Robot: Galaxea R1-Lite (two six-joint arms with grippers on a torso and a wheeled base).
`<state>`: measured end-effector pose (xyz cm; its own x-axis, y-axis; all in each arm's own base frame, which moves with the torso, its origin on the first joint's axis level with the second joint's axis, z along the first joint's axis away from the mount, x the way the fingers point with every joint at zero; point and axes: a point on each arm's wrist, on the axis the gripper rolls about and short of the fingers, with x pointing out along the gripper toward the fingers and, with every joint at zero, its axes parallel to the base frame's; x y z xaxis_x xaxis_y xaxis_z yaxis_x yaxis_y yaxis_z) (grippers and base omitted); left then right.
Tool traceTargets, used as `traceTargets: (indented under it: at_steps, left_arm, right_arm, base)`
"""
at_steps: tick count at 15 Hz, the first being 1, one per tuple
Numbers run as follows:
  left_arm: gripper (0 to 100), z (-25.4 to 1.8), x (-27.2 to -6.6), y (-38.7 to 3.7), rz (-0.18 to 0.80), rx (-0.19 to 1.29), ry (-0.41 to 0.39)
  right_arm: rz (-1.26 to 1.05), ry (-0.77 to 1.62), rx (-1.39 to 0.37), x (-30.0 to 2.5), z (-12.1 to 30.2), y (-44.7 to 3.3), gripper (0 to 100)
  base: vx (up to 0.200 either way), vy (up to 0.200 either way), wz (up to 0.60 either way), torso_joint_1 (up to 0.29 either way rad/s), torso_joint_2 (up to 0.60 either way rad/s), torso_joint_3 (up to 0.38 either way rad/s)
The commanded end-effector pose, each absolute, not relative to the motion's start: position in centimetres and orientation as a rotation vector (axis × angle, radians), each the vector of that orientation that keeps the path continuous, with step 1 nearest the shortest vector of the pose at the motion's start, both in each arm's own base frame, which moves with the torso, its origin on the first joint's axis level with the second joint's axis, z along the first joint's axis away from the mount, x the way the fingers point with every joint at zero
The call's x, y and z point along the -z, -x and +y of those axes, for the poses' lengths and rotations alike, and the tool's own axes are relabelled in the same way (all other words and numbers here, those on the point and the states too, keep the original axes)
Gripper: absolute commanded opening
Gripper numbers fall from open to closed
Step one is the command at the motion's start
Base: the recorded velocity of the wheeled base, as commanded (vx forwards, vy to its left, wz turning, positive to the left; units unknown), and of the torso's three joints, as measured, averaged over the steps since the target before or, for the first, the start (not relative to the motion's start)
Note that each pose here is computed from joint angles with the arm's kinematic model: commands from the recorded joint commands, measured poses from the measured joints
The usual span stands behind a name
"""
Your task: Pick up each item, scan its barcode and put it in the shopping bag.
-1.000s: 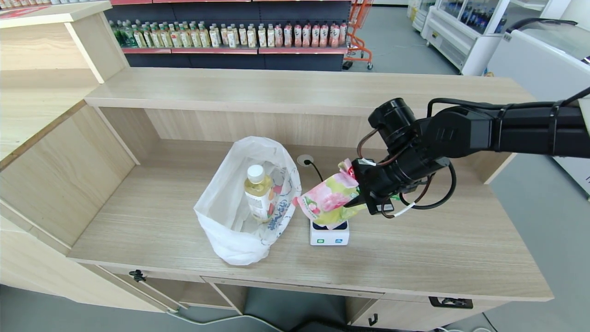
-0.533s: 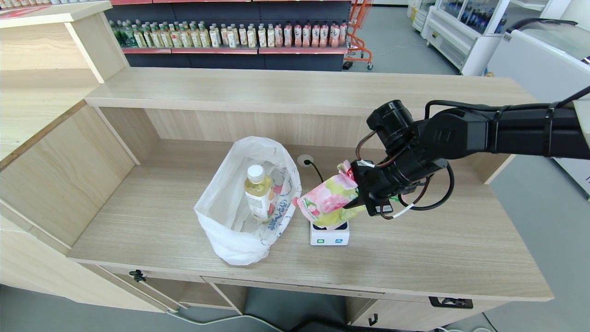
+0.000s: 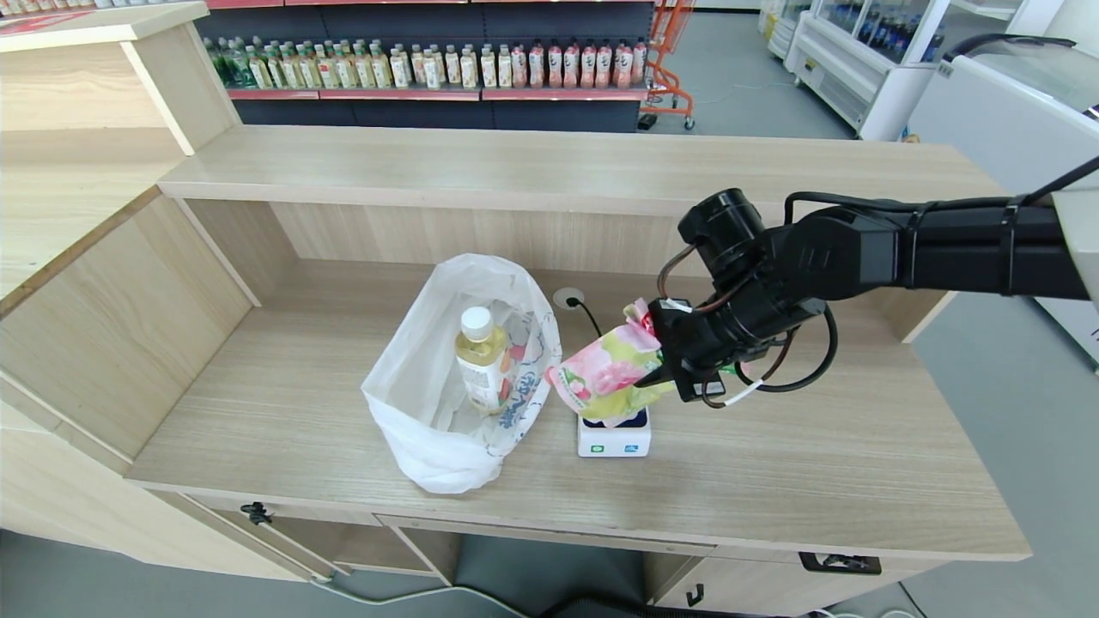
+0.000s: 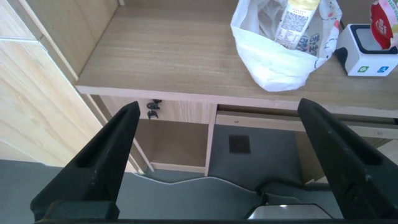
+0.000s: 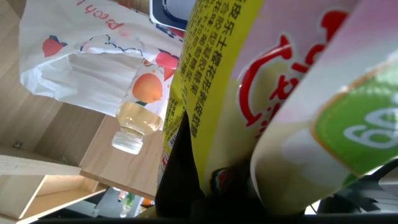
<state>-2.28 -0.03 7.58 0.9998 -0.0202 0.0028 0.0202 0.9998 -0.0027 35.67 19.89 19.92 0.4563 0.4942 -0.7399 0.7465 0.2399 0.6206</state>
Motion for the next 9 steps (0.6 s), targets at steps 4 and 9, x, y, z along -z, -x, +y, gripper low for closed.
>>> traceTargets:
  at_steps: [4, 9]
  left_arm:
    - [100, -0.03, -7.58, 2.27, -0.002, 0.020, 0.003]
    - [100, -0.03, -7.58, 2.27, -0.002, 0.020, 0.003]
  right_arm:
    - [1.176, -1.412, 0.218, -19.72, 20.39, -36.03, 0]
    - [1.183, -1.405, 0.223, -19.26, 20.63, -36.20, 0]
  base:
    - [0.000, 0.000, 0.00, 0.000, 0.00, 0.000]
    - [0.000, 0.000, 0.00, 0.000, 0.00, 0.000]
